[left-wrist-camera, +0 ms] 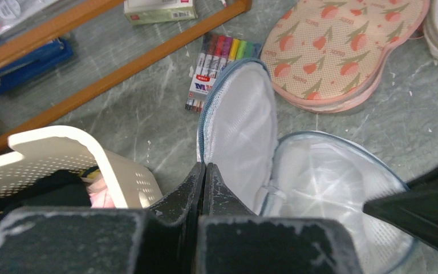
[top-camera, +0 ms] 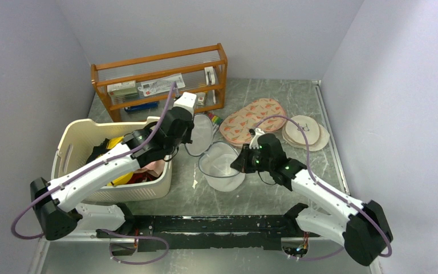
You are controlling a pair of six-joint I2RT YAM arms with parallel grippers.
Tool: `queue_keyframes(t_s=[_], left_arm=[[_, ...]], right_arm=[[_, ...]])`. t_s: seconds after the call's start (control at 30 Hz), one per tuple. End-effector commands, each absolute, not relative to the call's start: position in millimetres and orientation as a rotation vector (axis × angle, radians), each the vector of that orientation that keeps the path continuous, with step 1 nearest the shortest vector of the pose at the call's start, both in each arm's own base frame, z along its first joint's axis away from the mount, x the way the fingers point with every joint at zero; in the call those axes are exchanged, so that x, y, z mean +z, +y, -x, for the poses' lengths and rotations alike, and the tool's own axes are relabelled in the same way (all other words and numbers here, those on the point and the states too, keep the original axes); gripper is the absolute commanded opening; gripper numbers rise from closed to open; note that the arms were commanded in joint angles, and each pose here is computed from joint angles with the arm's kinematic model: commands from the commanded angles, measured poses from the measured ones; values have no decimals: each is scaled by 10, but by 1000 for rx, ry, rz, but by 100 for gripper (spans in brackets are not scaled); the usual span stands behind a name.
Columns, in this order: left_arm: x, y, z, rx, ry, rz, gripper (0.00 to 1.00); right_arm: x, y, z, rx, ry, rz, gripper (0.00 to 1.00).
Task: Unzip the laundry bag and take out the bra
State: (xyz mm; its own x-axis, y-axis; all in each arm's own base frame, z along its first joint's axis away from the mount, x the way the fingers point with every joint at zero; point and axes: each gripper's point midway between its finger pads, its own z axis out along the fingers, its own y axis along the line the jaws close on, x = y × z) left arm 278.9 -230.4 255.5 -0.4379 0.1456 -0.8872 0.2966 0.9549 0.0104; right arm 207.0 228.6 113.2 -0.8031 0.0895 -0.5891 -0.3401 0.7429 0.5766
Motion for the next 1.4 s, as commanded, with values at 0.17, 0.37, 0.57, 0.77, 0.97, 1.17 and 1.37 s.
queue_keyframes(t_s=[0.17,0.37,0.57,0.77,0.97,1.17,1.37], left_arm=[[2961,-2752,-2375,-224,1860,-581,7],[2762,-2967,-2148,-76,1805,-719,7],[2484,-3194,-2022,-20,1804,-832,7],[2102,-3534,-1822,-63,1811,-995,7],[1725,-3928,-1640,-190,1861,-1124,7],[1244,-4085,-1547,-199,1937,-1202,7],[796,-4104,-1574,-210,2013,-1233,7]], right_arm=[[1394,2526,-2377,960,2238,268,20],[1555,2091,-2584,663,2231,94,42],[2188,1498,-2559,468,2082,-112,52],[2976,808,-2284,316,1871,-252,85],[3672,390,-1823,432,1577,-322,100],[3792,186,-1641,405,1543,-344,100],[3847,140,-1594,392,1523,-324,100]])
